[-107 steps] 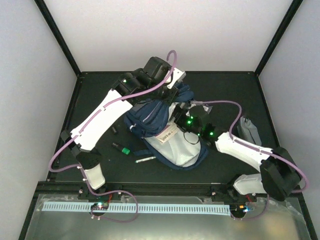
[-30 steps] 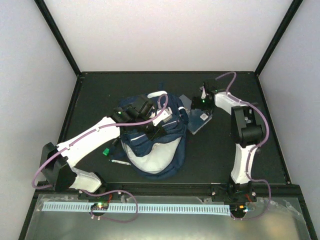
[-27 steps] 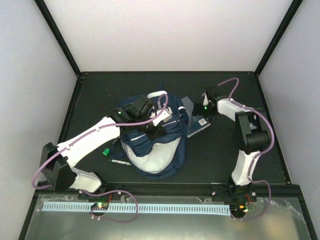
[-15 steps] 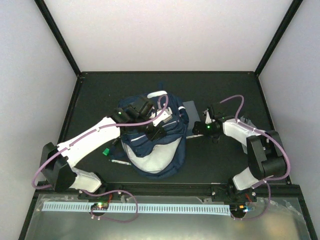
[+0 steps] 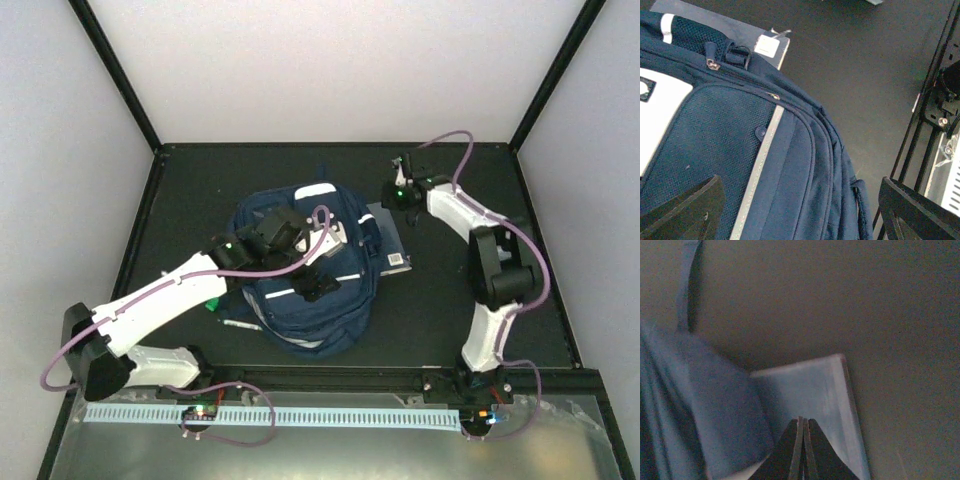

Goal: Pack the student bag

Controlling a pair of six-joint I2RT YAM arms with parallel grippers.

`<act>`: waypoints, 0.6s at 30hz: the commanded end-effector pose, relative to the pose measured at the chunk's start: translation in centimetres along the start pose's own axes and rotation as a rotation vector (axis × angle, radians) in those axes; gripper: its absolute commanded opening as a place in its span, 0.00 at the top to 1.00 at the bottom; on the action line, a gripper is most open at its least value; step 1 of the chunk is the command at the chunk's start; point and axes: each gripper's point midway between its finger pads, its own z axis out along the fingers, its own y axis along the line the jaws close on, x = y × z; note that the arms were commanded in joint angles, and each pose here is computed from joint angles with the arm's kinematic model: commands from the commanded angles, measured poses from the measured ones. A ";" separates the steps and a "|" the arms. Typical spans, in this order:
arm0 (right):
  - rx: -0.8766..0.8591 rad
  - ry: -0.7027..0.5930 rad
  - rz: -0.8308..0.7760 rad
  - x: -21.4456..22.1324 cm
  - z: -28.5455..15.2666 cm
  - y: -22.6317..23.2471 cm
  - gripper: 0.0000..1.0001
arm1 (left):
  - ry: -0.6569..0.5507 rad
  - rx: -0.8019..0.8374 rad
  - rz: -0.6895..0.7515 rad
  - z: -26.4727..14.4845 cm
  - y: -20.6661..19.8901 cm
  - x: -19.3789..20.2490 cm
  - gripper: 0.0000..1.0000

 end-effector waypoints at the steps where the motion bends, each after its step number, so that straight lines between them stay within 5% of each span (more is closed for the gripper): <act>1: 0.005 0.023 0.026 -2.3 3.8 0.4 0.98 | -0.075 -0.063 0.002 -0.7 0.0 -1.0 0.08; 8: -0.046 0.080 0.139 -3.8 8.4 1.7 0.98 | -0.114 -0.188 0.009 -1.8 0.9 0.0 0.01; 18: 0.063 0.179 0.295 -1.1 10.8 1.2 0.98 | -0.483 -0.410 -0.120 -7.3 4.4 0.1 0.01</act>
